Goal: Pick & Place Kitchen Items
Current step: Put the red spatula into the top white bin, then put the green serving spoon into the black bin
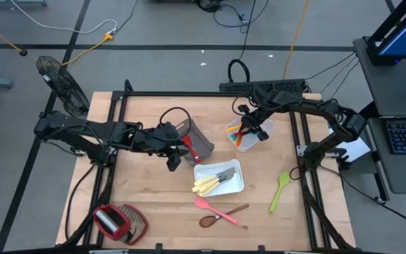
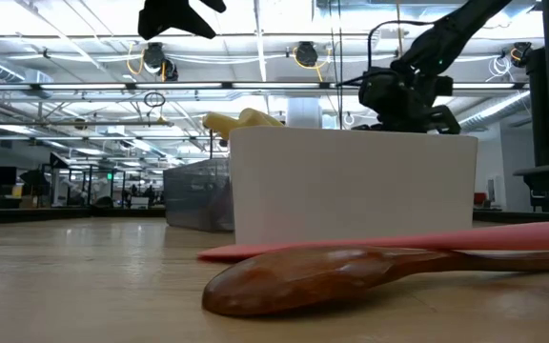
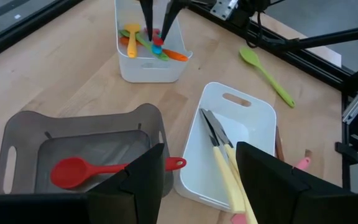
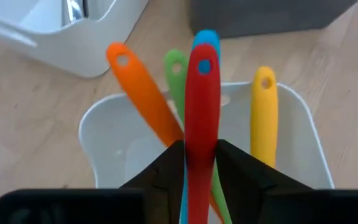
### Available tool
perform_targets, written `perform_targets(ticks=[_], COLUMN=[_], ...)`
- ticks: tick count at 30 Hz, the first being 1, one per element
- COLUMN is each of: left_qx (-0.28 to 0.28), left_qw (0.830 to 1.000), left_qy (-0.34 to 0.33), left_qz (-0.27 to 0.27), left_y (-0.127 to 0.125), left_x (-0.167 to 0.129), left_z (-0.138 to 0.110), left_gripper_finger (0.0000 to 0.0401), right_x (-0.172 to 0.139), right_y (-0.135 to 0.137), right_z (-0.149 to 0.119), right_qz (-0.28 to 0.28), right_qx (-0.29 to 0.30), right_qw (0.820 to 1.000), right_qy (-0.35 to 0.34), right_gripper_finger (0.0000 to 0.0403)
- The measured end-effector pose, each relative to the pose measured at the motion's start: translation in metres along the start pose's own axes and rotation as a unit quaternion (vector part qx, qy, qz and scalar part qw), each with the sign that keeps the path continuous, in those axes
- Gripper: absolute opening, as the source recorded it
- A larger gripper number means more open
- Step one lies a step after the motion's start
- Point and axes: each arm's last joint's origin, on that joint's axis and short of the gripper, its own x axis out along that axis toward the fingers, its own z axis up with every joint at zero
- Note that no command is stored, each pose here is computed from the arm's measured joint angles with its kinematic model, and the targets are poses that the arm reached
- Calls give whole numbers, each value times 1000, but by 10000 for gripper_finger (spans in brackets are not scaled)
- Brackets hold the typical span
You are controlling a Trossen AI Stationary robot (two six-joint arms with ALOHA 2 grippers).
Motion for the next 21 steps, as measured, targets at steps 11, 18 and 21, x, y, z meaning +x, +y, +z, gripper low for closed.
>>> perform_targets(ticks=[11,18,21], left_qx=[3,3,3], left_qw=[1000,1000,1000], left_qy=[1,3,3], left_qz=[1,2,2], left_y=[0,0,0], left_x=[0,0,0], left_z=[0,-1,-1], left_gripper_finger=[202,202,202], right_x=[-1,-18,-27], right_y=[3,19,30], right_z=[12,35,45], right_qz=[-71,-123,-128], right_qx=[24,5,-6], right_qw=[995,990,990], right_qy=[68,73,61], right_gripper_finger=[143,166,166])
